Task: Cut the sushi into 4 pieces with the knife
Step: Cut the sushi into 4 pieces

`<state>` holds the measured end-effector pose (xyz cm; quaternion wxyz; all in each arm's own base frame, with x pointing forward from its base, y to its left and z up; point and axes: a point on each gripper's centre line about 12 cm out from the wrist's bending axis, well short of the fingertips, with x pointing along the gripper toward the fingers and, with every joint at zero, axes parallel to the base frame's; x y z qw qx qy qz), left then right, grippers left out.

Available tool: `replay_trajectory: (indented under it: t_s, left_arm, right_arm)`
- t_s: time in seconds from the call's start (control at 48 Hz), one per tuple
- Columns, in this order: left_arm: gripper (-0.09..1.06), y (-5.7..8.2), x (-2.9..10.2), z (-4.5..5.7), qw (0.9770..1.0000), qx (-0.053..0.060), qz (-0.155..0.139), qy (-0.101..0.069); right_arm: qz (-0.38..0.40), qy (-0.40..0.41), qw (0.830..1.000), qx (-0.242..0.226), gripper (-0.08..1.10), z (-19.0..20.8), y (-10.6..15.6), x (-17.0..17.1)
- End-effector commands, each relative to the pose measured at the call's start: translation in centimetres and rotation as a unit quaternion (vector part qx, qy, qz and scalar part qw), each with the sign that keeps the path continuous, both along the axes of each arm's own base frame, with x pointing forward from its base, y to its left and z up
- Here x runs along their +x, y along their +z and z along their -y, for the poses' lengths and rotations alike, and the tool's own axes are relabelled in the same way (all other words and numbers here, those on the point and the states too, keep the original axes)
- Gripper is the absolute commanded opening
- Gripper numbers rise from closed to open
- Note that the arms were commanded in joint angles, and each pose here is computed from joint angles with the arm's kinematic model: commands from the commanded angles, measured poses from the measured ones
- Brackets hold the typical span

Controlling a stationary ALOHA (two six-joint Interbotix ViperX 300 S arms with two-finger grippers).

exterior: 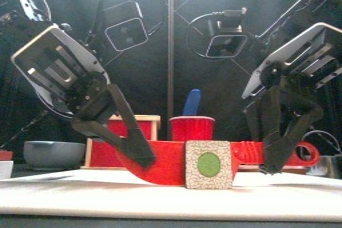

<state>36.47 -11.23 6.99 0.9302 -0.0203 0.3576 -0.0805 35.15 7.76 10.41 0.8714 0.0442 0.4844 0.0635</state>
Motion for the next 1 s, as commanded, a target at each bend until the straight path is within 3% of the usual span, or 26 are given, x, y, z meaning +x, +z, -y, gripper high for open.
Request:
replay_trajectory:
  t_s: [0.021,0.104,0.271,0.479,0.688,0.854,1.0]
  left_arm:
    - [0.24,-0.8,-0.1,0.7,0.9999,0.0,-0.013,-0.004]
    - [0.24,-0.7,-0.2,1.2,0.9999,-0.003,-0.012,-0.007]
    - [0.25,-0.2,0.2,1.1,1.0,-0.004,-0.003,-0.005]
    - [0.31,2.2,0.4,0.6,0.9998,-0.012,0.017,-0.001]
    - [0.54,6.3,0.8,-0.3,0.9978,-0.028,0.058,0.011]
    - [0.75,8.3,0.5,-1.4,0.9957,-0.034,0.083,0.021]
    - [0.8,9.7,0.3,-2.4,0.9939,-0.035,0.1,0.031]
  right_arm:
    - [0.011,0.001,1.0,0.004,0.13,-0.5,0.1,0.7]
    - [0.011,0.003,1.0,0.007,0.13,-0.9,0.2,0.7]
    - [0.021,0.003,1.0,0.006,0.13,-0.7,0.9,0.8]
    - [0.061,0.008,0.998,0.009,0.13,-0.6,4.0,0.8]
    - [0.1,0.01,0.995,0.014,0.13,-0.4,6.9,0.4]
    - [0.104,0.008,0.994,0.021,0.14,-0.2,8.0,-0.9]
    - [0.1,0.0,0.994,0.034,0.14,0.2,8.7,-3.4]
